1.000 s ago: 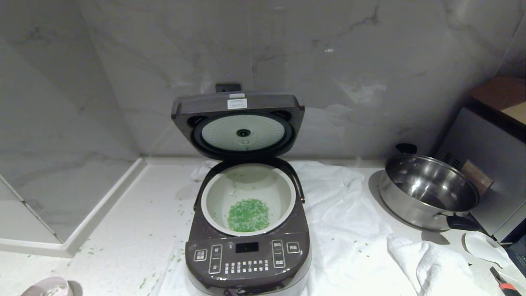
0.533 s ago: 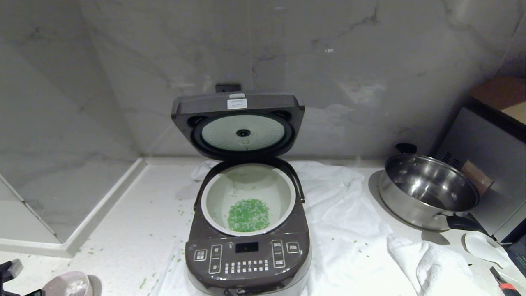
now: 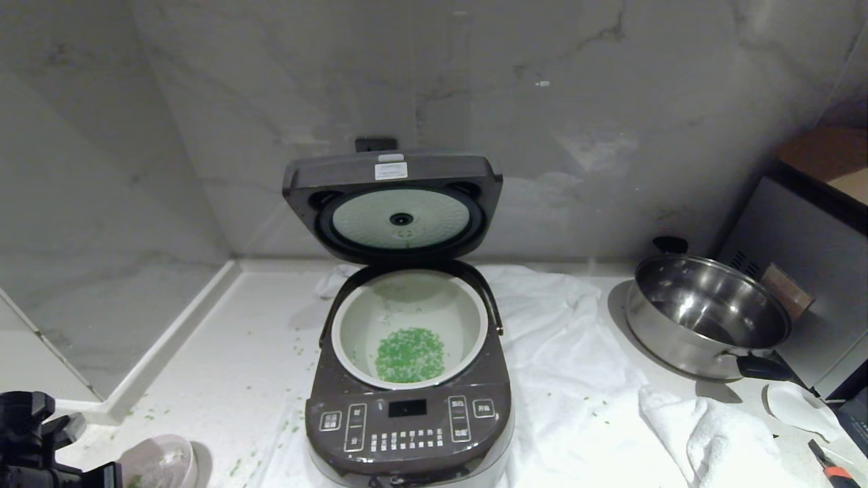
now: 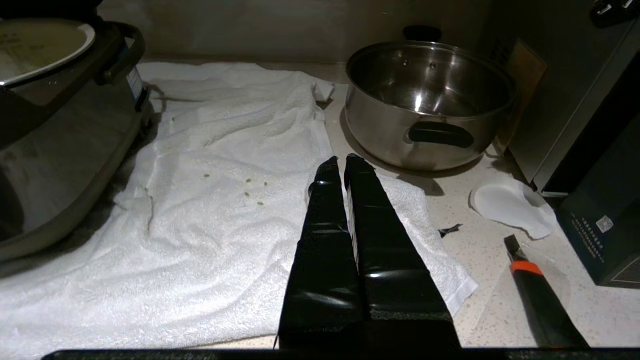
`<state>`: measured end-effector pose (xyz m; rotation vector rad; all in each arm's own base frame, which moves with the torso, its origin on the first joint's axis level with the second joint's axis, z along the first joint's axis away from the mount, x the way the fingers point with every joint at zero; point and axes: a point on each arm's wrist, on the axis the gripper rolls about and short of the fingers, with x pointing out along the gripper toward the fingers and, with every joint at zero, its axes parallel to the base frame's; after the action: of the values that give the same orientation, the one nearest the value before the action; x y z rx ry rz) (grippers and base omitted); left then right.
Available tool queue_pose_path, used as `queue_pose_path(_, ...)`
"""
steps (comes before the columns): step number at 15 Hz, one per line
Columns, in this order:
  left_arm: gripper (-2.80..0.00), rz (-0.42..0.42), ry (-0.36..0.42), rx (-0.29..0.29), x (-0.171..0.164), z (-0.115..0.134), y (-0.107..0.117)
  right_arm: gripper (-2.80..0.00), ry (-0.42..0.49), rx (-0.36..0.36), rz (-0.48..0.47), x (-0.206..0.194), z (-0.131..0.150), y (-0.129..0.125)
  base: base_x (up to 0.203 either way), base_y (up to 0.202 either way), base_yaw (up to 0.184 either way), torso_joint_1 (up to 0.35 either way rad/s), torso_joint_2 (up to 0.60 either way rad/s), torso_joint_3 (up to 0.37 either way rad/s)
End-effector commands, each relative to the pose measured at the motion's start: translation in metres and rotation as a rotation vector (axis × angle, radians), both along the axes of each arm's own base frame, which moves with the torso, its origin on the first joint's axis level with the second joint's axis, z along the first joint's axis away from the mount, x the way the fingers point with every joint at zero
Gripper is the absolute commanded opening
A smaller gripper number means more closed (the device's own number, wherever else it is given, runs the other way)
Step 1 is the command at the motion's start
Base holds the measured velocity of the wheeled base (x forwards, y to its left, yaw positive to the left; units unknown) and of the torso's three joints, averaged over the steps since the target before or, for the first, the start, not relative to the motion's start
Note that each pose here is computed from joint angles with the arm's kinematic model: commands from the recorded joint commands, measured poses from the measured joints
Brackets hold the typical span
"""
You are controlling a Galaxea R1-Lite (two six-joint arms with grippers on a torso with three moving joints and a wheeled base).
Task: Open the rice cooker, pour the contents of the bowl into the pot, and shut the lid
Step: Pour the water from the bowl into the rice cooker
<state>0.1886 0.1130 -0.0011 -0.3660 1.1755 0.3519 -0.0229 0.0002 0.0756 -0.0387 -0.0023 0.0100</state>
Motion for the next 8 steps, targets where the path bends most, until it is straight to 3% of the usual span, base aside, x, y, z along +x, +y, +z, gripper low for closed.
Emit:
queue_pose_path(1,-2.80,-0.029,-0.029,0.000,0.008,0.006,-0.015,-2.80,0.003,0.011,-0.004,0.000,-0.001,0.000,0.000,0.000,0.000,0.000,0.00,0.000)
queue_pose_path(8,-2.80,-0.064,-0.066,-0.007,0.020,0.014,-0.034,-2.80,0.005,0.011,-0.002,0.000,0.000,0.000,0.000,0.000,0.000,0.000,0.00,0.000)
